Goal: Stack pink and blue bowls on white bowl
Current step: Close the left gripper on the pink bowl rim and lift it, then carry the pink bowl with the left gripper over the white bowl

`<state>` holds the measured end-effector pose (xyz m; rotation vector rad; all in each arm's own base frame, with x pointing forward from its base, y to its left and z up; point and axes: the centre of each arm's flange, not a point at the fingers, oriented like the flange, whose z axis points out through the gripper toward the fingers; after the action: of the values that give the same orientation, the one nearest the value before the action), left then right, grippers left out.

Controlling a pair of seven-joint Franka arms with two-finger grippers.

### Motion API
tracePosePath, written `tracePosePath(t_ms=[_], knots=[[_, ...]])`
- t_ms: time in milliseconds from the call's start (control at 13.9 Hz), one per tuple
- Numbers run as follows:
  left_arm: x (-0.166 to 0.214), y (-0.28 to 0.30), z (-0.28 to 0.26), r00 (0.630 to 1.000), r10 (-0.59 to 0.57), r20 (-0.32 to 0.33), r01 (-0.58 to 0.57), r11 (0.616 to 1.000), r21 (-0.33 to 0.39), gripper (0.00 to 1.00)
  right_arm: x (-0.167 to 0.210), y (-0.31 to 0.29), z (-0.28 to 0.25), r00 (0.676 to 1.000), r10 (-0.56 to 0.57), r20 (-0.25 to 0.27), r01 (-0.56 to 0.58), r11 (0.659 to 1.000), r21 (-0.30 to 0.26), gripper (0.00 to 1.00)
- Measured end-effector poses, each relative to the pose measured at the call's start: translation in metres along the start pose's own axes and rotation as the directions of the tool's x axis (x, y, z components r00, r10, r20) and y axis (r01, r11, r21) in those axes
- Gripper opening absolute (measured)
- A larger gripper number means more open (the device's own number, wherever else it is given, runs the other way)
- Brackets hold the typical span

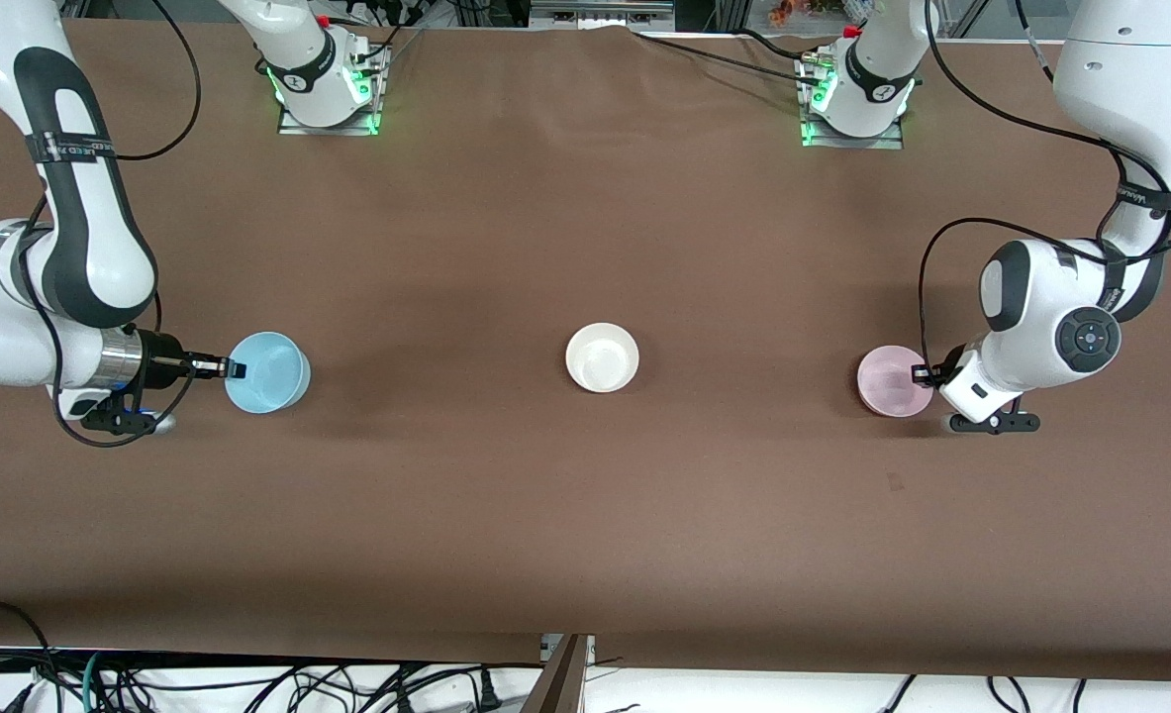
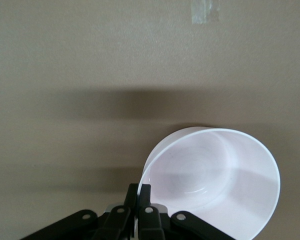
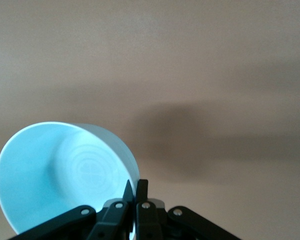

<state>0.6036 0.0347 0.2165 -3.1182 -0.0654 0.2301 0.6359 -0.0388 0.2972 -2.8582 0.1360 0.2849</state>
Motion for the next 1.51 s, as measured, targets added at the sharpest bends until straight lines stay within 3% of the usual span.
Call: tracePosePath(t_ms=[430, 932, 1505], knots=[[0.013, 0.091, -0.037, 0.974, -0.218, -0.063, 0.214, 0.974, -0.075, 0.03, -0.001, -0.024, 0.001, 0.999, -0.041, 0.026, 0.041, 0.999, -0.001, 0.03], [-0.022, 0.232, -0.060, 0.917, -0.398, -0.002, 0.392, 0.904, -0.172, 0.03, -0.003, -0.053, 0.005, 0.996, -0.083, 0.042, 0.084, 0.996, -0.007, 0.03], [-0.089, 0.372, -0.078, 0.857, -0.512, 0.053, 0.507, 0.822, -0.260, 0.03, -0.009, -0.103, 0.020, 0.996, -0.069, 0.061, 0.070, 0.997, -0.024, 0.03]])
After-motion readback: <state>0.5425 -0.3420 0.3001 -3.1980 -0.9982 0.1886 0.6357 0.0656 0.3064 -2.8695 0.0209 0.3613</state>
